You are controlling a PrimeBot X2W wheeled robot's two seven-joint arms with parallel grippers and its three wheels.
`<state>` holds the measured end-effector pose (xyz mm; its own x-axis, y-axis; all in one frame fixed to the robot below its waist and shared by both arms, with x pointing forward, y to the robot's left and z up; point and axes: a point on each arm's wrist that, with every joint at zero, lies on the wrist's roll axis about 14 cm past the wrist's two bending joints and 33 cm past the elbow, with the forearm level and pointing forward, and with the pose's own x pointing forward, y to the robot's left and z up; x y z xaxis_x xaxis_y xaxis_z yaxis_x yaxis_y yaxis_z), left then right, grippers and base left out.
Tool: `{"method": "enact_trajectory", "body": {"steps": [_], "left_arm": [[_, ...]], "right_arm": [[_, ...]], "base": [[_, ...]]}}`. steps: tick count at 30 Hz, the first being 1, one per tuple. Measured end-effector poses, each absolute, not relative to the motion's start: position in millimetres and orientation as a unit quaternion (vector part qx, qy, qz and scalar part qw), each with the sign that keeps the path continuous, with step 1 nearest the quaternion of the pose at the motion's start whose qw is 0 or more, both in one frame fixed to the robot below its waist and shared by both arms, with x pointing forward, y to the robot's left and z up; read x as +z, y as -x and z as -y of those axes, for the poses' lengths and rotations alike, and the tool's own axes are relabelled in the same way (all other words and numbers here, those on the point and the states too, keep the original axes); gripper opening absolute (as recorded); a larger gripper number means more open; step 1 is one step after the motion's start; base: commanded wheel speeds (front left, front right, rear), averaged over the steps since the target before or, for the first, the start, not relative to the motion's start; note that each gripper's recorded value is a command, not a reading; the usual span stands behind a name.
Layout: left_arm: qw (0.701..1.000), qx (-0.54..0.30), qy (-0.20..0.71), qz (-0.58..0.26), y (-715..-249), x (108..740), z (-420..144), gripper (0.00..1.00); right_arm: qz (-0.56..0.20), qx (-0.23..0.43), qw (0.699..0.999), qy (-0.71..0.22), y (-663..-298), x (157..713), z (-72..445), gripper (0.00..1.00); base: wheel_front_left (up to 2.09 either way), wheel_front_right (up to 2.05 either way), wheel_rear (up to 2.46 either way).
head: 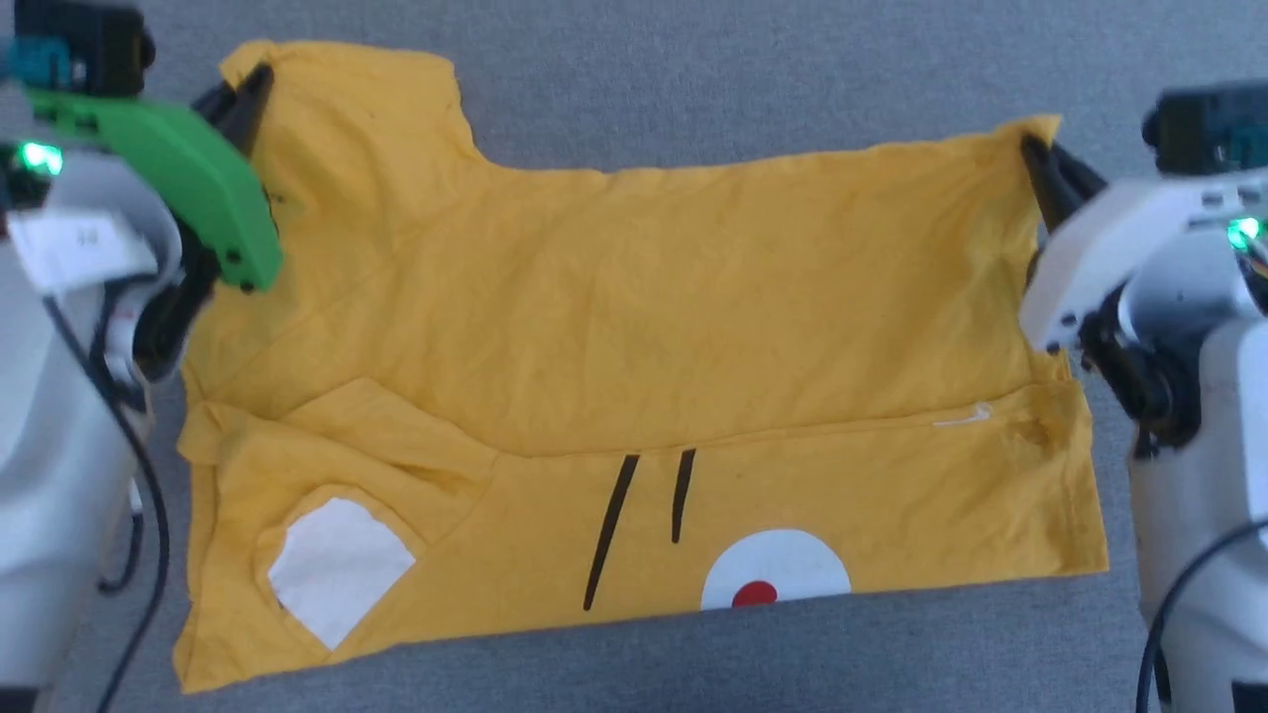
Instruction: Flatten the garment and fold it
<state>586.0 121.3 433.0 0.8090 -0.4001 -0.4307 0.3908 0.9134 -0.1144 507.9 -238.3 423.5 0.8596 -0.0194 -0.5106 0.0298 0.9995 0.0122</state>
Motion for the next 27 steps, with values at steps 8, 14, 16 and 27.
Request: {"method": "enact_trajectory", "body": {"steps": [8,14,16,27], "left_arm": [[0.966,-0.188,0.073,-0.163,-525.1,459.0,-135.7,0.0],[0.962,-0.164,0.106,-0.192,-466.4,450.2,-150.1,0.0],[0.957,-0.159,0.115,-0.212,-448.8,443.4,-153.1,0.0],[0.924,-0.154,0.12,-0.329,-381.7,389.4,-159.2,0.0]], "right_arm": [[-0.18,-0.009,0.983,-0.036,-464.9,448.8,239.5,0.0],[-0.197,-0.015,0.979,-0.042,-432.4,442.0,245.3,0.0],[-0.212,-0.014,0.976,-0.039,-424.7,437.0,245.5,0.0],[-0.341,0.026,0.939,0.019,-401.0,386.2,234.1,0.0]], "base": [[0.0,0.0,0.0],[0.0,0.0,0.0],[0.0,0.0,0.0],[0.0,0.0,0.0]]}}
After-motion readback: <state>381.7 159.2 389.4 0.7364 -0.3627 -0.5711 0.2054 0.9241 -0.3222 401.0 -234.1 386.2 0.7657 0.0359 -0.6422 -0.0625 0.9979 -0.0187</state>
